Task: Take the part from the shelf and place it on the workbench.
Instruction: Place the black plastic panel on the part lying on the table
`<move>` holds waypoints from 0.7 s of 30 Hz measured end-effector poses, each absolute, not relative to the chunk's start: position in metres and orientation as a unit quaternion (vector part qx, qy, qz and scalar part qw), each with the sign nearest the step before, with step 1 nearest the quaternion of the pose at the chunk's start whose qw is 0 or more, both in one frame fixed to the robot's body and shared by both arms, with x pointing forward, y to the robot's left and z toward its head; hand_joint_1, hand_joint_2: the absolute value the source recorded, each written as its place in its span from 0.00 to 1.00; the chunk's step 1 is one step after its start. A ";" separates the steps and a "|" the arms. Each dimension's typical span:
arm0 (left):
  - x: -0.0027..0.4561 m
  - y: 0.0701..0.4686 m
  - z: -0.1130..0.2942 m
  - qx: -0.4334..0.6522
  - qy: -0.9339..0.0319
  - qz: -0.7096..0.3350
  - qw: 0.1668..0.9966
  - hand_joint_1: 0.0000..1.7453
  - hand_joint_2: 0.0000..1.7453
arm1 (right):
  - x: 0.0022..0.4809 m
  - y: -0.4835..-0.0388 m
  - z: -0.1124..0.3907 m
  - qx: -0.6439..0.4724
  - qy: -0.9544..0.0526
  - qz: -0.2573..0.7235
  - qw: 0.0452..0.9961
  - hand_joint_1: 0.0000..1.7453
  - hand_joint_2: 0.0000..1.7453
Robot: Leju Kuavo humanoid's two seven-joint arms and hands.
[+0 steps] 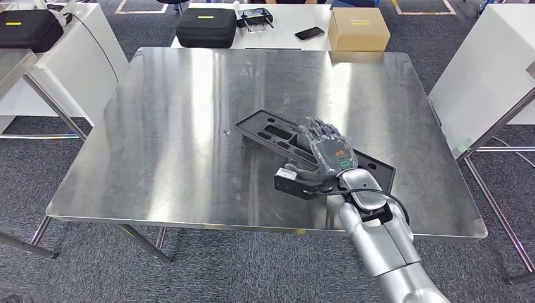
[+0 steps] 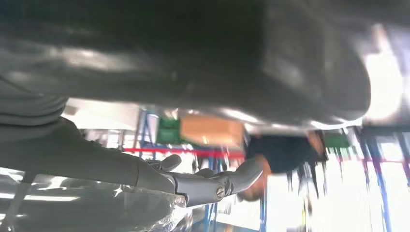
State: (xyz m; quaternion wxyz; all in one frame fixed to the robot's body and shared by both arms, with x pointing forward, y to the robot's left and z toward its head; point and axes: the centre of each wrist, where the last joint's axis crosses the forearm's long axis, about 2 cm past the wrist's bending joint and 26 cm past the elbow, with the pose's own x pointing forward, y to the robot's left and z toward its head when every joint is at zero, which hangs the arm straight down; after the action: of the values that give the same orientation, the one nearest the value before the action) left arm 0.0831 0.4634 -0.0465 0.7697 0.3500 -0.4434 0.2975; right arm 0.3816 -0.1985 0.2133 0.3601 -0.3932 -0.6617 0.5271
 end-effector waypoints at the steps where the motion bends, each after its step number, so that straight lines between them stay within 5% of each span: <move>1: 0.083 0.463 -0.046 0.351 -0.444 0.297 0.769 0.00 0.00 | 0.377 -0.196 0.226 -0.392 -0.688 0.501 0.348 0.00 0.00; 9: 0.076 0.460 -0.047 0.370 -0.440 0.290 0.765 0.00 0.00 | 0.331 -0.217 0.320 -0.411 -0.833 0.286 0.236 0.00 0.00; 16: 0.068 0.453 -0.050 0.384 -0.425 0.327 0.752 0.00 0.00 | 0.272 -0.266 0.329 -0.415 -0.890 0.125 0.141 0.00 0.00; 21: 0.063 0.446 -0.052 0.388 -0.401 0.364 0.746 0.00 0.00 | 0.241 -0.284 0.310 -0.415 -0.898 0.095 0.113 0.00 0.00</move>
State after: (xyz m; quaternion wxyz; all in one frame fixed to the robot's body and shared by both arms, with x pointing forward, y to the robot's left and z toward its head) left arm 0.0630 0.4457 -0.0523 0.7458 0.3878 -0.4008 0.3644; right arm 0.2414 -0.2837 0.3098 0.1127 -0.4153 -0.8977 0.0951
